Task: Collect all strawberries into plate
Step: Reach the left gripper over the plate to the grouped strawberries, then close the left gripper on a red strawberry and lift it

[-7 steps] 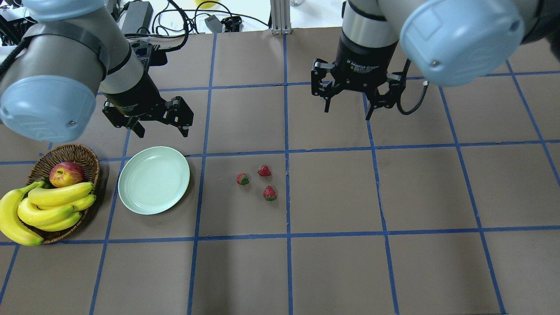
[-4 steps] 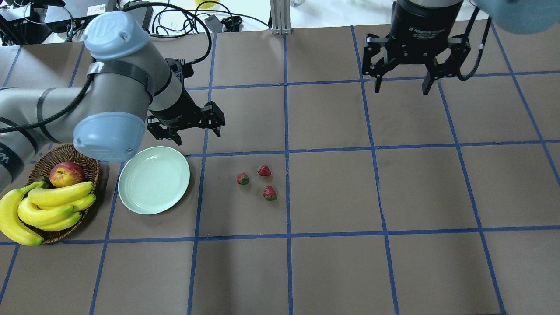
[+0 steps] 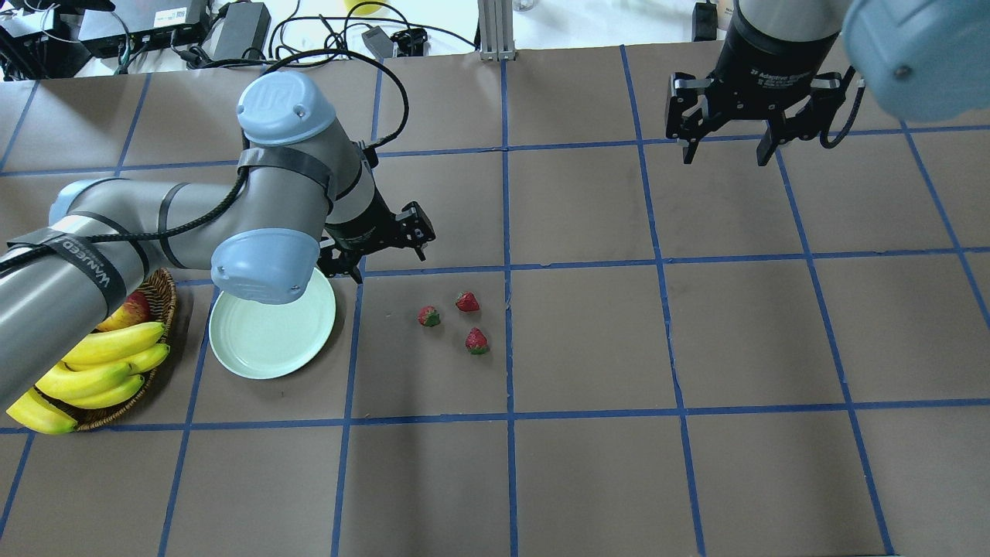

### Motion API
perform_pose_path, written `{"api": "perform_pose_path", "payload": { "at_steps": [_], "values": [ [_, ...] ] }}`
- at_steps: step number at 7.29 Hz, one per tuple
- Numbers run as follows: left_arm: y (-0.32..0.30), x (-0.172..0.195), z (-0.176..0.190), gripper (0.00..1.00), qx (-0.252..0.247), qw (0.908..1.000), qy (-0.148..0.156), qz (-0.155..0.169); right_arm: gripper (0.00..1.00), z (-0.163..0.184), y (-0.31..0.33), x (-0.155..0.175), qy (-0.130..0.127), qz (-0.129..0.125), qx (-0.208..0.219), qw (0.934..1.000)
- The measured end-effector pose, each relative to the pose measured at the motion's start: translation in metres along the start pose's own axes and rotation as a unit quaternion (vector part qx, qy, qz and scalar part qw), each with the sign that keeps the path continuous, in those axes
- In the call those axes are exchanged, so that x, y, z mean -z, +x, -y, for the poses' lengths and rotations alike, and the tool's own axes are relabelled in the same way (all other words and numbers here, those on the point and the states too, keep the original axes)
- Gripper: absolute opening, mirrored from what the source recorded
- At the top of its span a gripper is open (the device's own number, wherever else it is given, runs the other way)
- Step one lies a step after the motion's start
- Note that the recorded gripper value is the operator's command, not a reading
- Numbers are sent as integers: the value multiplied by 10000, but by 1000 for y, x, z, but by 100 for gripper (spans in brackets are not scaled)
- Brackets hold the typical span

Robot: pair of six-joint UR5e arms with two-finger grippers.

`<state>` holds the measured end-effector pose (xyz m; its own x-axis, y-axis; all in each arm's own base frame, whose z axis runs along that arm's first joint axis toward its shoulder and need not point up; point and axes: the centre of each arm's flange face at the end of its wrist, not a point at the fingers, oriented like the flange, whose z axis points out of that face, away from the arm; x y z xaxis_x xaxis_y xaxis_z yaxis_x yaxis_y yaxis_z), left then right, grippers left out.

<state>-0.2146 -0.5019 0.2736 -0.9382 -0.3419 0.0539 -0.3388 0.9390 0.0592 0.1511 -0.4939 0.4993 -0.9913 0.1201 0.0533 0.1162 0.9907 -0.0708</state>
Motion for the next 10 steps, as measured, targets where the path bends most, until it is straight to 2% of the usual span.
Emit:
{"api": "perform_pose_path", "payload": {
  "at_steps": [4, 9, 10],
  "values": [
    [10, -50, 3, 98, 180, 9990, -354, 211, 100, -8, 1, 3, 118, 29, 40, 9999],
    [9, -91, 7, 83, 420, 9960, -675, 403, 100, 3, -6, 12, 413, 162, 263, 9987],
    [10, -96, 7, 83, 423, 9956, -724, 411, 100, 11, -6, 12, 561, 175, 221, 9980]
  ]
}}
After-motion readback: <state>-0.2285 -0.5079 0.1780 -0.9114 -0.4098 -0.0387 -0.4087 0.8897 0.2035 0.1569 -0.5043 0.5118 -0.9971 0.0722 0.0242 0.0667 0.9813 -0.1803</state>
